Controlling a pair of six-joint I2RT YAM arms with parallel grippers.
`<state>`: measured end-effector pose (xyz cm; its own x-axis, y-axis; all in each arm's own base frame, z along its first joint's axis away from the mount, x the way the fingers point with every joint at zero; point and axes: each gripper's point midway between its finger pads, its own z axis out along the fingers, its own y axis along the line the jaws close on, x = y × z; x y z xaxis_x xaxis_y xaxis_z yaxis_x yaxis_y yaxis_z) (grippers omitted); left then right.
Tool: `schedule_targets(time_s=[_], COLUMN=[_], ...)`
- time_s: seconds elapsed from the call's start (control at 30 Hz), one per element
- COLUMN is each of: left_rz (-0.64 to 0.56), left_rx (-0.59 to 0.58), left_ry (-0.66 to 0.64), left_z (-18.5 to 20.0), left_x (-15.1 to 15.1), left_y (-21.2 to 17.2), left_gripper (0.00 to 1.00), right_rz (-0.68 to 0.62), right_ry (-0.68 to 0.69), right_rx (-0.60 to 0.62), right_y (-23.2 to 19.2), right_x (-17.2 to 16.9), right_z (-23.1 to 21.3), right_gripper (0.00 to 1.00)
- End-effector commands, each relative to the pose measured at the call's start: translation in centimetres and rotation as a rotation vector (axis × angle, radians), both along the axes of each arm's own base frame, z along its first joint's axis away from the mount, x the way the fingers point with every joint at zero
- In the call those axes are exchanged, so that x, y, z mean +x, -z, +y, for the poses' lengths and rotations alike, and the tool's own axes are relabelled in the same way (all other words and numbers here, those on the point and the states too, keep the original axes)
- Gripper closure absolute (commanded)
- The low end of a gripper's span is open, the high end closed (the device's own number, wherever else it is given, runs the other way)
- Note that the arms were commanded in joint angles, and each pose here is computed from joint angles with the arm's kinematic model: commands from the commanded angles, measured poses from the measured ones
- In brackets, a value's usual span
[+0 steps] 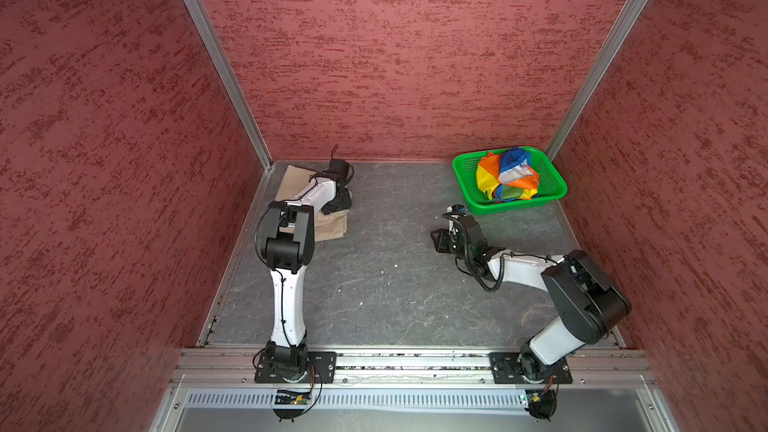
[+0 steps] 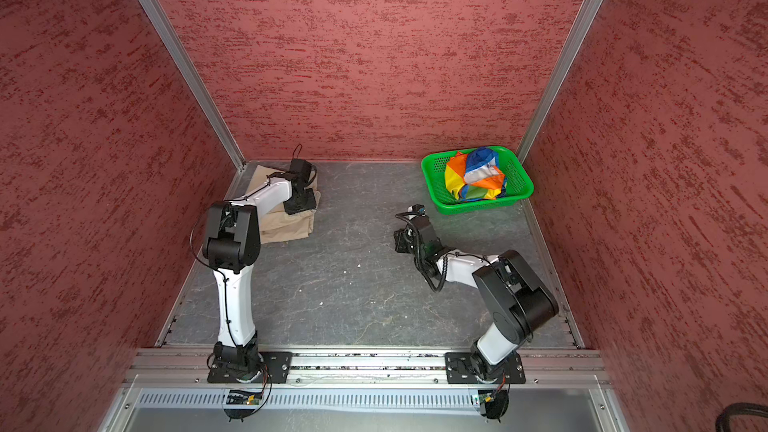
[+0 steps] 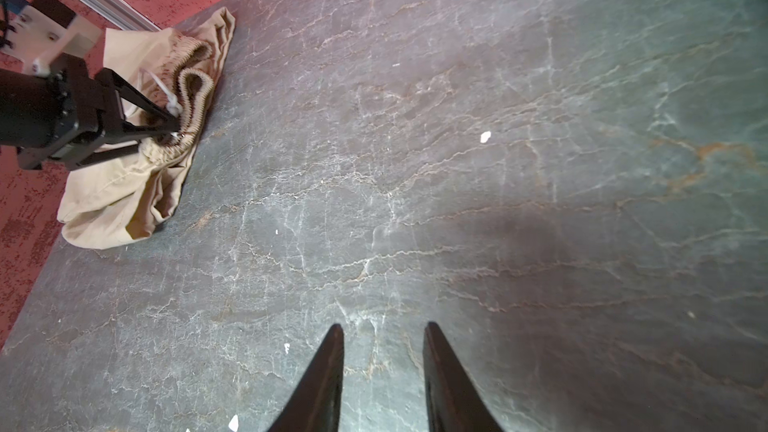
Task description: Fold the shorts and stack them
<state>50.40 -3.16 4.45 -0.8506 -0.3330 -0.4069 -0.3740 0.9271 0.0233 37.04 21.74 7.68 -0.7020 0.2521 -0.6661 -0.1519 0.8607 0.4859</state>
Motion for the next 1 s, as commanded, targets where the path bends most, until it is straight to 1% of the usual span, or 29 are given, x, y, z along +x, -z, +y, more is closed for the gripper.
schedule_targets(time_s=[0.0, 0.2, 0.3, 0.4, 0.5, 0.57, 0.7, 0.73, 0.77, 0.83, 0.9, 0.97], left_rz=[0.029, 0.001, -0.019, -0.045, -0.101, -0.163, -0.339, -0.377, -0.407, -0.461, -0.49, -0.509], left_rx=[0.044, 0.029, 0.008, -0.02, -0.044, -0.026, 0.007, 0.002, -0.008, -0.062, -0.114, -0.149], left_ry=[-0.032, -0.036, -0.03, -0.029, -0.014, -0.008, 0.041, 0.048, 0.052, 0.058, 0.058, 0.045], left_z=[2.7, 3.8, 3.5, 2.8, 1.4, 0.5, -2.1, -2.6, -3.0, -3.8, -4.3, -4.6], left_x=[0.1, 0.9, 1.2, 1.2, 1.2, 0.9, -0.3, -0.8, -1.3, -2.2, -3.1, -4.2], left_y=[0.5, -0.5, -1.3, -2.7, -5.5, -8.1, -14.2, -15.6, -16.7, -18.6, -19.8, -20.3], left_gripper=[0.48, 0.49, 0.48, 0.46, 0.42, 0.39, 0.29, 0.27, 0.25, 0.22, 0.22, 0.22], right_rz=[-0.011, 0.004, 0.004, 0.005, 0.0, -0.016, -0.068, -0.088, -0.089, -0.132, -0.126, -0.096], right_ry=[0.004, -0.001, 0.001, -0.001, -0.001, 0.006, 0.074, 0.115, 0.148, 0.256, 0.344, 0.414], right_rx=[0.049, 0.049, 0.056, 0.066, 0.061, 0.046, -0.041, -0.074, -0.108, -0.168, -0.222, -0.248], right_y=[-0.7, -0.4, -0.5, -0.7, -1.2, -2.0, -4.3, -5.3, -5.5, -8.2, -9.6, -10.6], right_x=[0.7, 0.9, 0.9, 1.0, 0.9, 0.9, 1.1, 1.2, 1.2, 1.2, 0.9, 0.7], right_z=[0.5, 0.7, 0.7, 0.9, 0.8, 0.5, -1.7, -2.9, -3.8, -6.9, -10.0, -13.1], right_gripper=[0.67, 0.67, 0.67, 0.67, 0.67, 0.67, 0.64, 0.6, 0.54, 0.32, 0.18, 0.02])
